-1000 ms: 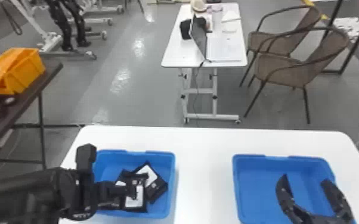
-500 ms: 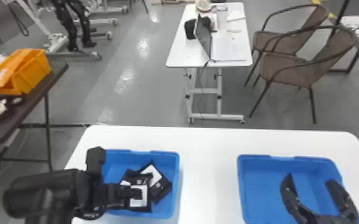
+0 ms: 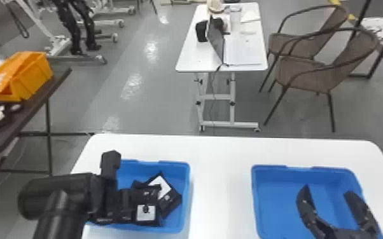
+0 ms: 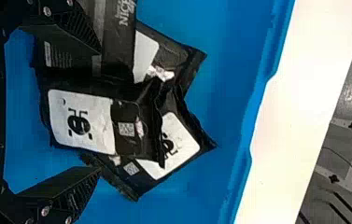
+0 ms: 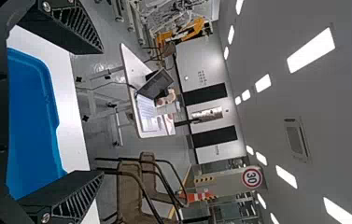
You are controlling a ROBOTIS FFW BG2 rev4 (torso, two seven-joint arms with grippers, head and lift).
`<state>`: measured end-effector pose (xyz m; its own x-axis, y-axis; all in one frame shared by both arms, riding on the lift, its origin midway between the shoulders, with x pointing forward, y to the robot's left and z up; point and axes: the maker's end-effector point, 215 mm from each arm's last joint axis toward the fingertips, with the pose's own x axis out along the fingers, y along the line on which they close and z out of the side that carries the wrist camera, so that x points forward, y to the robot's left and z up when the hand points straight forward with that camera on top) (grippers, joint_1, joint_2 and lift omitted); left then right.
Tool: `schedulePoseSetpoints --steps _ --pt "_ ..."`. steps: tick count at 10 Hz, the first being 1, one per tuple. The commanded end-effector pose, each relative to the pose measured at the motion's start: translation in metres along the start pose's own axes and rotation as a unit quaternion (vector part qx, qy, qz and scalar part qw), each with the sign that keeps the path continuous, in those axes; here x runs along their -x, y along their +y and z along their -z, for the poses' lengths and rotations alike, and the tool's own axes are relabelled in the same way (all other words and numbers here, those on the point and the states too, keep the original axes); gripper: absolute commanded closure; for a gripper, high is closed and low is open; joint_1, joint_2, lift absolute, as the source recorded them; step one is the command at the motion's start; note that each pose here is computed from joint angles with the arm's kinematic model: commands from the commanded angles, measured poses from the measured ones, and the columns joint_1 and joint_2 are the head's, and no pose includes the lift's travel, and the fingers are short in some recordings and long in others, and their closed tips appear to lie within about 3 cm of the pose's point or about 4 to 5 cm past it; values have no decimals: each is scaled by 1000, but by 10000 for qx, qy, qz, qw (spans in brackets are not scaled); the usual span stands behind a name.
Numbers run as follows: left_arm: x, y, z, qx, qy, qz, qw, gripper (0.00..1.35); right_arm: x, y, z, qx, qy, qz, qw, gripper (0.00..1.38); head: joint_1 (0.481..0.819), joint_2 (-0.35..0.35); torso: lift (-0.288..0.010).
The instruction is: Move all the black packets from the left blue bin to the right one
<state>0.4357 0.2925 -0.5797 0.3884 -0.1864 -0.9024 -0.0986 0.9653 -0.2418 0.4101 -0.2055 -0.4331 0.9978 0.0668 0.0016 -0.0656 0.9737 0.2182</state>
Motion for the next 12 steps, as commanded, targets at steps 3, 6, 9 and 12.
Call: schedulePoseSetpoints --steps 3,6,9,12 --pt "-8 -13 4 -24 106 214 9997 156 -1 0 1 -34 2 -16 10000 84 695 101 0" --pt "-7 -8 9 -68 274 142 9995 703 -1 0 2 -69 13 -19 10000 84 695 97 0" --pt "-6 -9 13 -85 321 251 9991 832 0 -1 4 -103 24 -7 9999 85 695 99 0" --pt "-2 -16 11 -125 217 513 9984 831 0 -1 4 -110 23 -12 9999 84 695 98 0"
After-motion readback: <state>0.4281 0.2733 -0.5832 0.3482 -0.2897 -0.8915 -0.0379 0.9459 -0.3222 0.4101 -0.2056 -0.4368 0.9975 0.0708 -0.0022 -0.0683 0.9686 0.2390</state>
